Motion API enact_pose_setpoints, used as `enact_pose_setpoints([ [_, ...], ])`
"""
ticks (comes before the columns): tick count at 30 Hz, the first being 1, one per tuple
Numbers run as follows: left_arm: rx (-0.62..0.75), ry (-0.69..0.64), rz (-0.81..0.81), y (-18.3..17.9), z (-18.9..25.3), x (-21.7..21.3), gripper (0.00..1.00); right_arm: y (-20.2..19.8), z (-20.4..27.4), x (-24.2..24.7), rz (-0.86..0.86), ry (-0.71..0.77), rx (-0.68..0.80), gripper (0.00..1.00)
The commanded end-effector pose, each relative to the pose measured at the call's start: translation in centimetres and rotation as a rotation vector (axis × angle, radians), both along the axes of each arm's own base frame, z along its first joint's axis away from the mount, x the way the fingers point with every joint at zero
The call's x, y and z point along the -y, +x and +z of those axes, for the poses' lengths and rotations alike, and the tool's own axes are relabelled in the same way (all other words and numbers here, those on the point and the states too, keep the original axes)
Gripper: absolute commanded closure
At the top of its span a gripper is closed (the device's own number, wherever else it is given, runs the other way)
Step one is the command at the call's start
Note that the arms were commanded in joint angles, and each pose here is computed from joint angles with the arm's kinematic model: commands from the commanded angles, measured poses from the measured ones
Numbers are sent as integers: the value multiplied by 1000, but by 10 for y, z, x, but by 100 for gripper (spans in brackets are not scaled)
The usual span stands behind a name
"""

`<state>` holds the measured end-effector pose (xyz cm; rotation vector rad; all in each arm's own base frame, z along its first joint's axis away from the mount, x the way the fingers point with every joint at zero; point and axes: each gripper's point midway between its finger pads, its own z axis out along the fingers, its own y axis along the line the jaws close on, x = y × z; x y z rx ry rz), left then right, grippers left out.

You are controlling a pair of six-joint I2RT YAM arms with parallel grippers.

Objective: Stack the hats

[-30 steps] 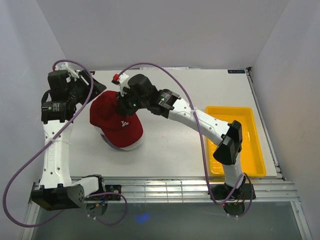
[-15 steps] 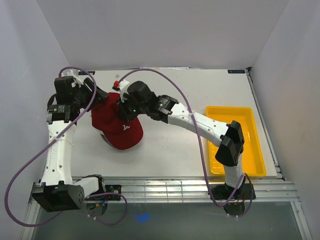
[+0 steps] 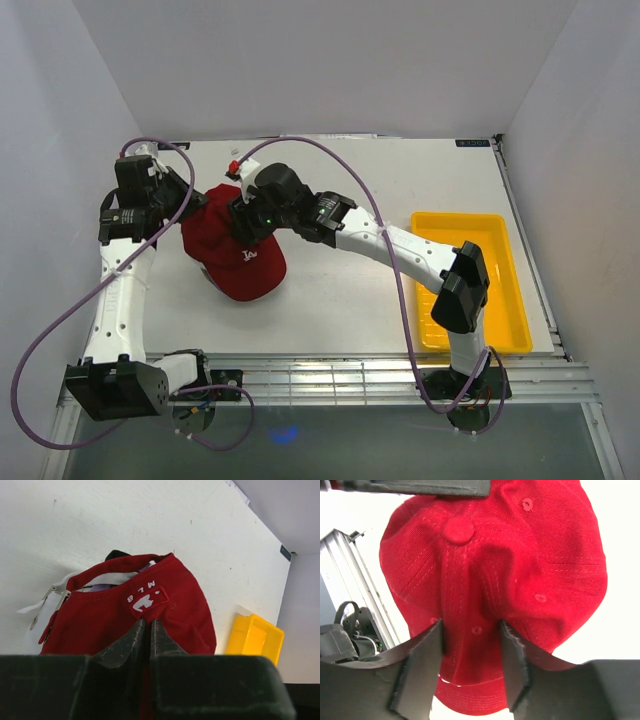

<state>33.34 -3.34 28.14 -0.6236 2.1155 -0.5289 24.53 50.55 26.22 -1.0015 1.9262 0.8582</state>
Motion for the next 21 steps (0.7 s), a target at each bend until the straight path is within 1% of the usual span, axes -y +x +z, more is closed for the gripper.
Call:
enact_pose_setpoints([
  [1,13,42,45,8,-1,-12,83,-8,6,7,-4,11,3,43],
  [4,5,49,51,12,-4,-14,89,-11,18,13,-17,47,0,38],
  [6,2,45,51,13,-7,-14,89,-11,30,19,-39,72,5,34],
  [8,13,37,42,14,-6,-12,89,-14,28,24,-52,73,-9,30],
  [9,17,30,33,14,-6,-10,89,-9,32,29,-89,82,-2,29],
  [10,27,26,32,13,-3,-9,89,-10,39,34,-115,104,-22,26],
  [12,45,21,20,13,2,-7,88,-9,36,42,-146,122,-60,25],
  [13,56,19,18,13,6,-7,87,-11,35,50,-176,145,-112,25],
  [15,61,16,11,13,8,-5,87,-13,41,61,-204,185,-167,25],
  [16,63,18,8,13,8,-5,87,-11,39,67,-252,211,-230,24],
  [17,64,17,7,12,9,-5,87,-16,36,70,-251,221,-274,24],
  [18,66,14,2,12,9,-4,87,-22,21,82,-259,216,-325,25],
  [19,70,15,-4,12,10,-3,87,-23,23,82,-248,269,-346,25],
  [20,73,13,-8,12,11,-2,87,-35,20,83,-218,305,-424,25],
  [21,73,11,-10,12,11,-2,87,-40,-4,98,-231,301,-471,25],
])
